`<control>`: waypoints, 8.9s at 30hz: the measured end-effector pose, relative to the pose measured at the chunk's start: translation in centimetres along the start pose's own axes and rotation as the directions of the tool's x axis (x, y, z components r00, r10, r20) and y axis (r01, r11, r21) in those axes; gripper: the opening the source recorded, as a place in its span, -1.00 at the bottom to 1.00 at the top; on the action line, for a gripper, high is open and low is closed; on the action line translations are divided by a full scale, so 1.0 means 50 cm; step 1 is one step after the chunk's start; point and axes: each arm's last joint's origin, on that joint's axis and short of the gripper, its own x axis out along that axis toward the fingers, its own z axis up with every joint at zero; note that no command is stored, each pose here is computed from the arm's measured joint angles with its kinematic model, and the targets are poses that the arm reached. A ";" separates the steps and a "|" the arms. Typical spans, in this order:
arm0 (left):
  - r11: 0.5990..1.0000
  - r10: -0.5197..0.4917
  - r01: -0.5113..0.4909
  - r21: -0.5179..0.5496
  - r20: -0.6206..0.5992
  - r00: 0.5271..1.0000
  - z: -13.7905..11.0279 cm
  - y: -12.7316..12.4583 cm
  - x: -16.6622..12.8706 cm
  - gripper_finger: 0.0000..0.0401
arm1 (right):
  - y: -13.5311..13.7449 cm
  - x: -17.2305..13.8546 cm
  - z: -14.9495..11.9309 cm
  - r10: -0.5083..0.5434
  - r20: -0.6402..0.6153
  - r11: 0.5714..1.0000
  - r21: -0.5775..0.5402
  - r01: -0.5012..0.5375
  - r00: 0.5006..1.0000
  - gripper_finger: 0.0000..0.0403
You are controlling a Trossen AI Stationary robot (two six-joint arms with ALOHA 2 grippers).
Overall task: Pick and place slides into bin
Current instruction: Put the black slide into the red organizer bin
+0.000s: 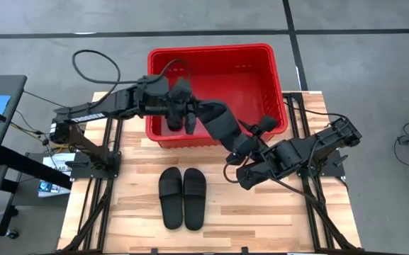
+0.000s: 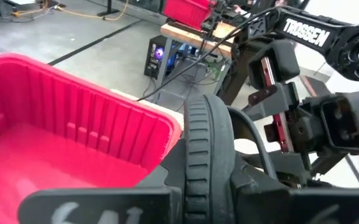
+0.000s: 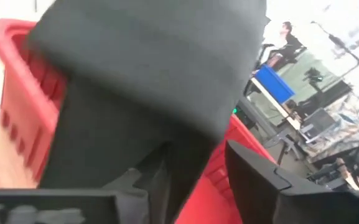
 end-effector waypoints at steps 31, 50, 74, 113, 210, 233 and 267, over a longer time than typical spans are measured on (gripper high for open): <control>0.966 0.257 -0.253 0.052 -0.123 0.958 0.035 0.212 -0.122 -0.89 | -0.204 -0.147 -0.076 0.175 0.144 0.932 0.293 -0.211 0.974 -0.37; 0.945 0.307 -0.276 0.175 -0.181 0.934 0.027 0.368 -0.061 -0.89 | -0.274 -0.158 -0.095 0.195 0.197 0.920 0.302 -0.248 0.961 -0.36; 0.965 -0.074 0.177 0.194 -0.448 0.891 -0.011 0.526 0.031 -0.89 | -0.278 -0.112 -0.089 0.153 0.080 0.859 0.482 -0.172 0.985 -0.39; 0.972 -0.202 0.235 -0.012 -0.559 0.805 -0.202 0.610 0.142 -0.89 | -0.285 -0.088 -0.087 0.106 0.032 0.863 0.494 -0.108 0.994 -0.39; 0.877 0.208 0.133 0.462 -0.613 0.762 -0.229 0.628 0.170 -0.21 | -0.284 -0.083 -0.088 0.138 0.005 0.862 0.492 -0.122 0.990 -0.39; 0.853 0.232 0.137 0.504 -0.600 0.766 -0.226 0.630 0.172 -0.21 | -0.284 -0.084 -0.087 0.139 0.006 0.854 0.505 -0.124 0.990 -0.39; 0.817 0.384 -0.093 0.570 -0.416 0.824 -0.020 0.421 0.008 -0.32 | -0.276 -0.099 -0.090 0.221 0.009 0.885 0.418 -0.204 0.975 -0.39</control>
